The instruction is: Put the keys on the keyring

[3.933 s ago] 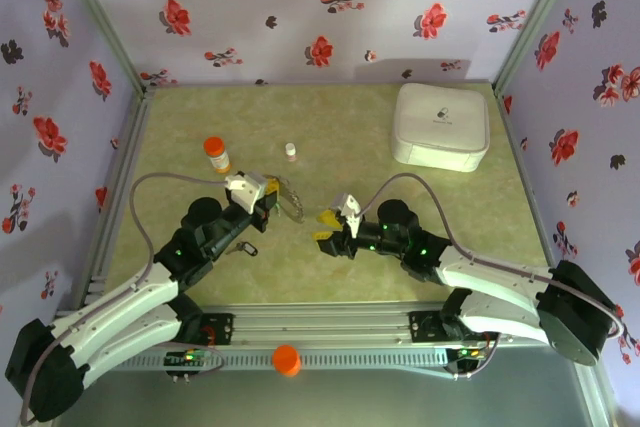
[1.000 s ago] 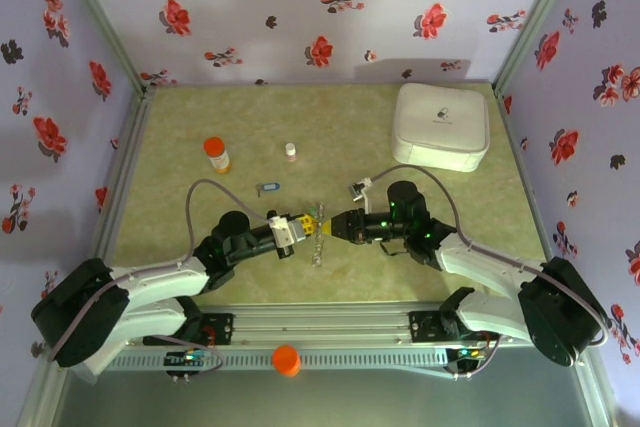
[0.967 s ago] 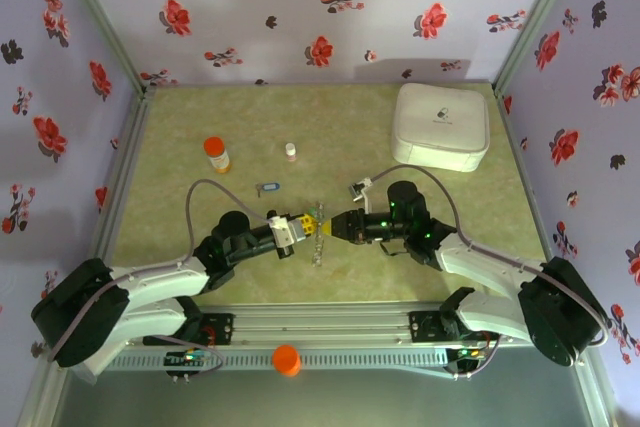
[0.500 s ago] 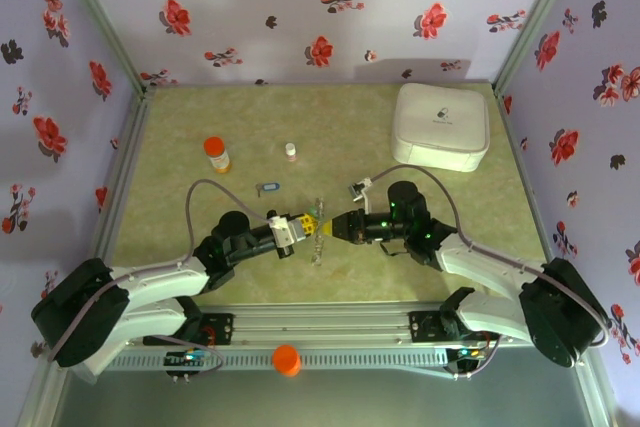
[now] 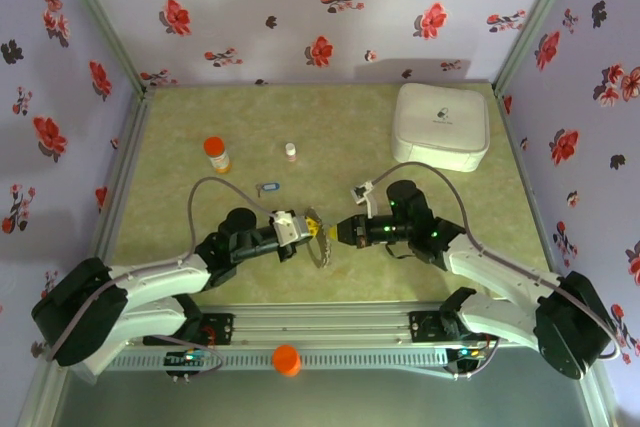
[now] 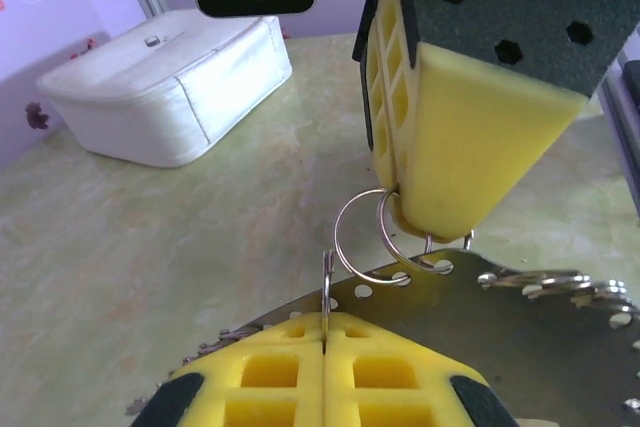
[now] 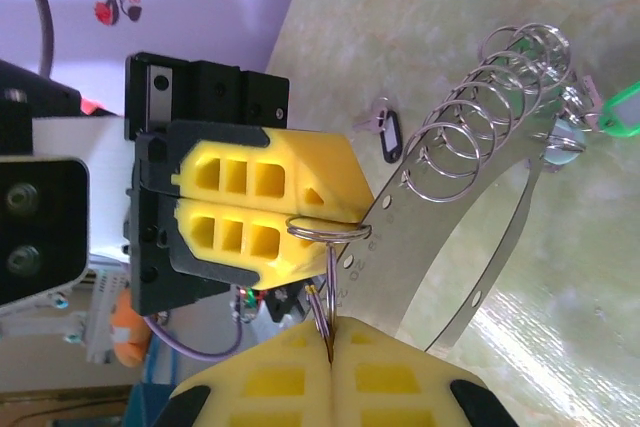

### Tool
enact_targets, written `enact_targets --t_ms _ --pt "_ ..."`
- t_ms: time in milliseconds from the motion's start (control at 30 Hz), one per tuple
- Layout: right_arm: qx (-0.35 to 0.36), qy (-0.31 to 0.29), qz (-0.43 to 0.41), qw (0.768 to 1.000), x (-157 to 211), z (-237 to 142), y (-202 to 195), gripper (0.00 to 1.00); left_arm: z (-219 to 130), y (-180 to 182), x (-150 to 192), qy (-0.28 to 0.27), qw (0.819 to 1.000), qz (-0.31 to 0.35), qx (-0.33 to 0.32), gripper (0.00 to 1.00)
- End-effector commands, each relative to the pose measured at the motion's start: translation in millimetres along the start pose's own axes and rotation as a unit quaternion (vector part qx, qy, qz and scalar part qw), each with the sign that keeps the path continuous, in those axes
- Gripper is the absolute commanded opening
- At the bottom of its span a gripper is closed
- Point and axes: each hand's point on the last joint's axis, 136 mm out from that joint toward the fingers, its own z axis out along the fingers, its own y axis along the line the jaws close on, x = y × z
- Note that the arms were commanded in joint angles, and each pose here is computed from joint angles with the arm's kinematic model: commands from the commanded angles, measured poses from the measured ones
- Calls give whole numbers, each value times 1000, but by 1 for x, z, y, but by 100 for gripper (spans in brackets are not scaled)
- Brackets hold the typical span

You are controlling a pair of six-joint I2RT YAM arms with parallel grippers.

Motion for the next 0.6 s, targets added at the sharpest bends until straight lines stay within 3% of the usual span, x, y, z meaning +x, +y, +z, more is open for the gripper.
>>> enact_targets --t_ms 0,367,567 --pt "29 27 -29 999 10 1 -7 0 3 6 -17 -22 999 -24 -1 0" --pt "62 21 -97 993 15 0 -13 1 4 6 -15 -28 999 -46 5 0" --pt "62 14 -112 992 16 0 -12 17 7 6 -14 -28 998 -52 6 0"
